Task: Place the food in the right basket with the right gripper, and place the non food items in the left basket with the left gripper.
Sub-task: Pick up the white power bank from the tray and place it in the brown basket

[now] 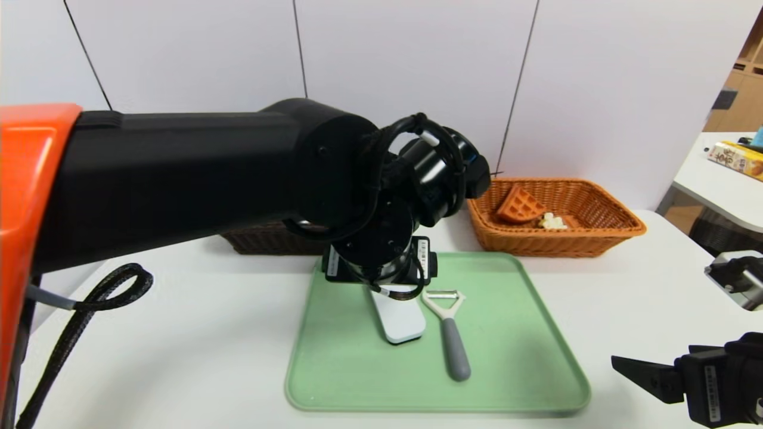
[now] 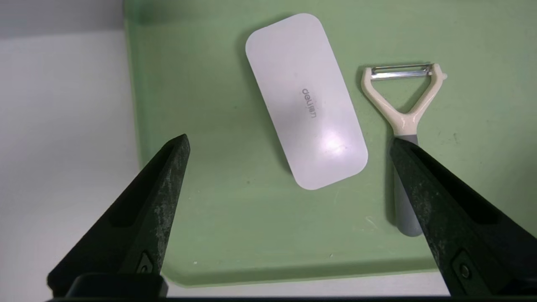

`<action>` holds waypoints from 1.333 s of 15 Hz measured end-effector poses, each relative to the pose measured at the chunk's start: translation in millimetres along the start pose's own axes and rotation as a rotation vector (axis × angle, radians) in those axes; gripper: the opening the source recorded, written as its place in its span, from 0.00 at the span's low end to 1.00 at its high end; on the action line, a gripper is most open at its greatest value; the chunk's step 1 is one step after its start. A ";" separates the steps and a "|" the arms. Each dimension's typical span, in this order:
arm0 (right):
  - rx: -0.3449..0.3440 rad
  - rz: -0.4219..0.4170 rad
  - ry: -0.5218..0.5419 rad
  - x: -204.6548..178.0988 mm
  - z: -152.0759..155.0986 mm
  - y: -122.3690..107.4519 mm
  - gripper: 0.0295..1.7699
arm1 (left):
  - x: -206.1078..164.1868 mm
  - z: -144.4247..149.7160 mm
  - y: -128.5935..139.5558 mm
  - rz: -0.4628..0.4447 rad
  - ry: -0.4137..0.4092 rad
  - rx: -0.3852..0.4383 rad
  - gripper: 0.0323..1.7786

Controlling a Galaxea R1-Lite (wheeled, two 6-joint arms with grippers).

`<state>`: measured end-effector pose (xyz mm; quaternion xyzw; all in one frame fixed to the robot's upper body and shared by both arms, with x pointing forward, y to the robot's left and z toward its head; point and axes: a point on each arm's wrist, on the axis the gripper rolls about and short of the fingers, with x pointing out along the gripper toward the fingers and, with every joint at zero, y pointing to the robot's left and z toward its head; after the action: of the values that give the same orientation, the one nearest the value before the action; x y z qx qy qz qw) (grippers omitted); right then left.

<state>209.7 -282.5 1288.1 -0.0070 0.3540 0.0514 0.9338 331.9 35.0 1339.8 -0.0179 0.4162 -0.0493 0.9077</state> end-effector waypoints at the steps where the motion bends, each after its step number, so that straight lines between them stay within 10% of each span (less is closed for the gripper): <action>1: 0.001 0.000 0.001 0.1 -0.2 0.0 0.96 | 3.8 -0.3 -2.3 -0.002 -0.003 -0.003 0.95; 20: -0.003 -0.004 0.010 0.2 -5.1 -1.4 0.96 | 68.5 -16.8 -23.3 0.057 0.034 -0.020 0.95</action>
<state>206.6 -284.1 1284.1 -0.0093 0.3588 0.0501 0.9320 361.9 4.8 1278.8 -0.0141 0.4324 -0.0196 0.9014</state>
